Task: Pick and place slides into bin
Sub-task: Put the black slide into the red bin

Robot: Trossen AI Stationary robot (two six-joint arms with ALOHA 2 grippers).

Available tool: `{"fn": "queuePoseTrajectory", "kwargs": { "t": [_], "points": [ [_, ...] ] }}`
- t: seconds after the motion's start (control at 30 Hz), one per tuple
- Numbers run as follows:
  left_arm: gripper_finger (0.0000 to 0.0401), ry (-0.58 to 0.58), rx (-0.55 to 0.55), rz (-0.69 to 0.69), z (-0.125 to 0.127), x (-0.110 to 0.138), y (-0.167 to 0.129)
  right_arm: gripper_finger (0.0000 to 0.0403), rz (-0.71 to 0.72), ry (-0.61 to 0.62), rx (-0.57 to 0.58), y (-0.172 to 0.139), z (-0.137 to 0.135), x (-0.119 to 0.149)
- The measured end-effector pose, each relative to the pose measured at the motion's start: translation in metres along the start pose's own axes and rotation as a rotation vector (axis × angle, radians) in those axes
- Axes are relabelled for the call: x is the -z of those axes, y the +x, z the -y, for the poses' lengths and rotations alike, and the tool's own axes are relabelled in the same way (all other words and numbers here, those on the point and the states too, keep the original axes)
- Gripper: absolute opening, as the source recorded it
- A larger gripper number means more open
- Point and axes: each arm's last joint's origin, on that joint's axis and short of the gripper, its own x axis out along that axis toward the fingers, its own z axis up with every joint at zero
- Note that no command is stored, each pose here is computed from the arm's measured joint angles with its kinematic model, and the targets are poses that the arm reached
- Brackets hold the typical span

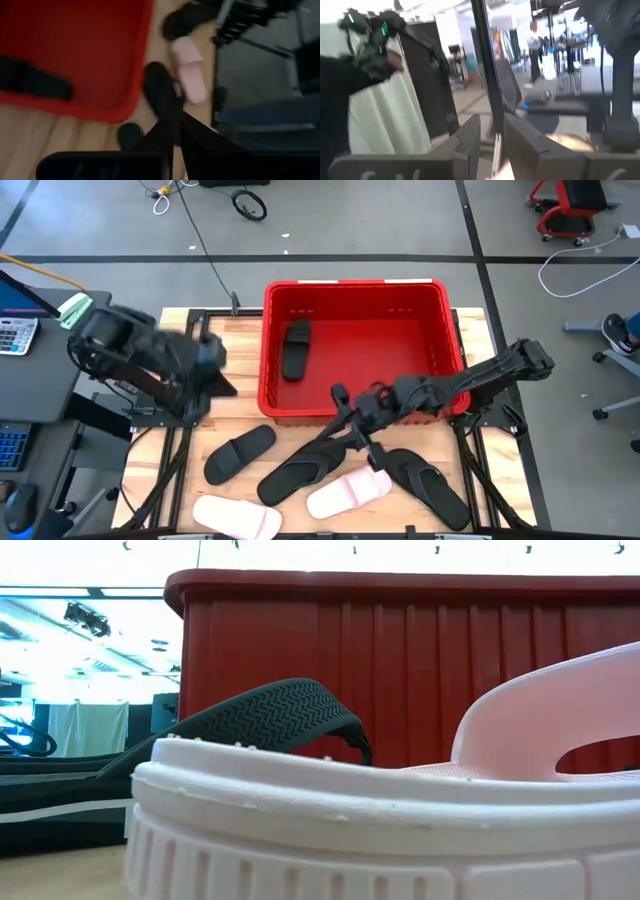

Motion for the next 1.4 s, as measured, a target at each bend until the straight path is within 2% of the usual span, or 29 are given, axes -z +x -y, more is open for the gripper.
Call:
{"fn": "queuePoseTrajectory", "kwargs": {
  "t": [0.13,0.2,0.37,0.53,0.67,0.77,0.9,1.07,1.17,1.27,1.4],
  "points": [
    [0.0019,0.146,0.1,-0.079,0.026,0.015,0.009,0.0092,0.021,-0.002,-0.019,-0.015,-0.012,-0.017],
    [0.0015,0.191,0.109,-0.136,0.035,0.023,0.018,0.0092,0.007,0.001,-0.033,-0.02,-0.019,-0.02],
    [0.0004,0.272,0.129,-0.214,0.06,0.042,0.045,0.0092,-0.026,0.012,-0.077,-0.019,-0.034,-0.015],
    [0.0013,0.343,0.132,-0.279,0.076,0.066,0.073,0.0092,-0.068,0.024,-0.127,-0.011,-0.053,0.0],
    [0.0035,0.299,0.011,-0.459,0.065,0.088,0.105,0.0092,-0.108,0.06,-0.111,-0.003,-0.067,0.017],
    [0.0068,0.278,-0.03,-0.617,0.053,0.105,0.129,0.0092,-0.121,0.124,-0.07,0.001,-0.076,0.026],
    [0.0126,0.377,-0.054,-0.716,0.038,0.129,0.162,0.0092,-0.132,0.198,-0.03,0.004,-0.087,0.036],
    [0.0196,0.444,-0.008,-0.733,0.022,0.149,0.2,0.0092,-0.124,0.24,0.02,0.005,-0.099,0.043],
    [0.0223,0.466,0.019,-0.719,0.014,0.158,0.216,0.0092,-0.121,0.242,0.032,0.004,-0.106,0.045],
    [0.0234,0.487,0.032,-0.71,0.005,0.164,0.228,0.0092,-0.113,0.241,0.051,0.002,-0.112,0.045],
    [0.0229,0.499,0.02,-0.73,-0.01,0.173,0.24,0.0092,-0.104,0.24,0.07,0.0,-0.119,0.046]
  ]
}}
